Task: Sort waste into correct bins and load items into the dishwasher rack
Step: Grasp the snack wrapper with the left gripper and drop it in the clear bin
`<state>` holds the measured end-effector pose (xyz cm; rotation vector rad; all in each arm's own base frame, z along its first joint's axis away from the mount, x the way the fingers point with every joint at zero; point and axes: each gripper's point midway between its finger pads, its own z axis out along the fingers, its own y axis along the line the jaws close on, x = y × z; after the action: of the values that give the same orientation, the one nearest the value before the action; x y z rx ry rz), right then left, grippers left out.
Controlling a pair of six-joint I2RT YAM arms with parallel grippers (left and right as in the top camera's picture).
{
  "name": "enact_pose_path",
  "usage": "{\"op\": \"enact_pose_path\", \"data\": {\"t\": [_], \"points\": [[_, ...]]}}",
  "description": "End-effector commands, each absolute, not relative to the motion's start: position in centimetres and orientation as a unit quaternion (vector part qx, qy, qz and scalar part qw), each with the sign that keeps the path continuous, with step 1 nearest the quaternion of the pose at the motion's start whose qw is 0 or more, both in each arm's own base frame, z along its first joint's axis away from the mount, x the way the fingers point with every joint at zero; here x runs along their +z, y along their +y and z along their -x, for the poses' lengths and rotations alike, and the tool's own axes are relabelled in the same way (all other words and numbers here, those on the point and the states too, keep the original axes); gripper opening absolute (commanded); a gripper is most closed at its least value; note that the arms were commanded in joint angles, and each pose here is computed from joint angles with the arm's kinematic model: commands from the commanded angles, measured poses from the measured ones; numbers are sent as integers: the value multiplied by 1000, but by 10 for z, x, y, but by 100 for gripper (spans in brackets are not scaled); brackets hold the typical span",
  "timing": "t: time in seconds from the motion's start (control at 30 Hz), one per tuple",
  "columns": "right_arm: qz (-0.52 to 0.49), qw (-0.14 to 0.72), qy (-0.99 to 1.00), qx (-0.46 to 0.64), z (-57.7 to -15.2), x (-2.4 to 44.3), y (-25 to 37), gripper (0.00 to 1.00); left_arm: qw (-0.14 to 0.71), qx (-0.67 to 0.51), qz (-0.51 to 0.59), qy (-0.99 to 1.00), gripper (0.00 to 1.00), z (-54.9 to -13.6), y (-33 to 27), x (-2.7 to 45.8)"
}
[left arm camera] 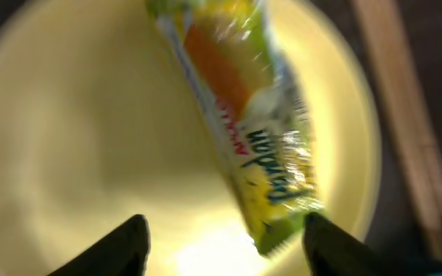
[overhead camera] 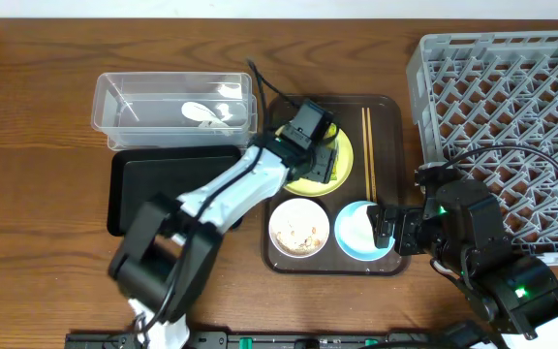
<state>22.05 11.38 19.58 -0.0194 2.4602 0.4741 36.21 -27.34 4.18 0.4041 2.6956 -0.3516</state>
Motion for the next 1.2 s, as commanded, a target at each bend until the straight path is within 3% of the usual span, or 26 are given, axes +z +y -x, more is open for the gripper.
{"op": "enact_pose_path", "data": {"t": [0.0, 0.1, 0.17, 0.27, 0.47, 0.77, 0.97, 1.03, 1.1, 1.13, 1.17], "points": [[1, 320, 930, 181, -223, 203, 113, 99, 176, -144, -130, 965, 60, -360, -279, 25], [1, 317, 931, 180, -224, 201, 113, 99, 163, -153, -133, 966, 45, -357, -284, 15], [1, 314, 932, 179, -224, 200, 114, 99, 160, -151, -133, 966, 25, -356, -283, 13], [1, 312, 933, 178, -224, 198, 114, 99, 162, -151, -130, 966, 6, -358, -280, 17], [1, 310, 934, 177, -225, 197, 114, 99, 193, -158, -96, 964, 6, -377, -254, 59], [1, 310, 934, 177, -225, 197, 114, 99, 301, -173, -10, 938, 6, -410, -174, 164], [6, 304, 934, 188, -223, 197, 118, 99, 325, -103, 71, 937, 6, -434, -99, 161], [6, 304, 934, 188, -223, 197, 118, 99, 315, -92, 83, 941, 12, -438, -85, 149], [6, 305, 934, 187, -223, 198, 118, 99, 305, -86, 88, 945, 49, -438, -77, 141], [6, 305, 934, 187, -223, 198, 118, 99, 300, -85, 87, 946, 60, -437, -76, 140], [6, 305, 934, 187, -223, 198, 118, 99, 297, -83, 85, 947, 62, -435, -76, 139]]}}
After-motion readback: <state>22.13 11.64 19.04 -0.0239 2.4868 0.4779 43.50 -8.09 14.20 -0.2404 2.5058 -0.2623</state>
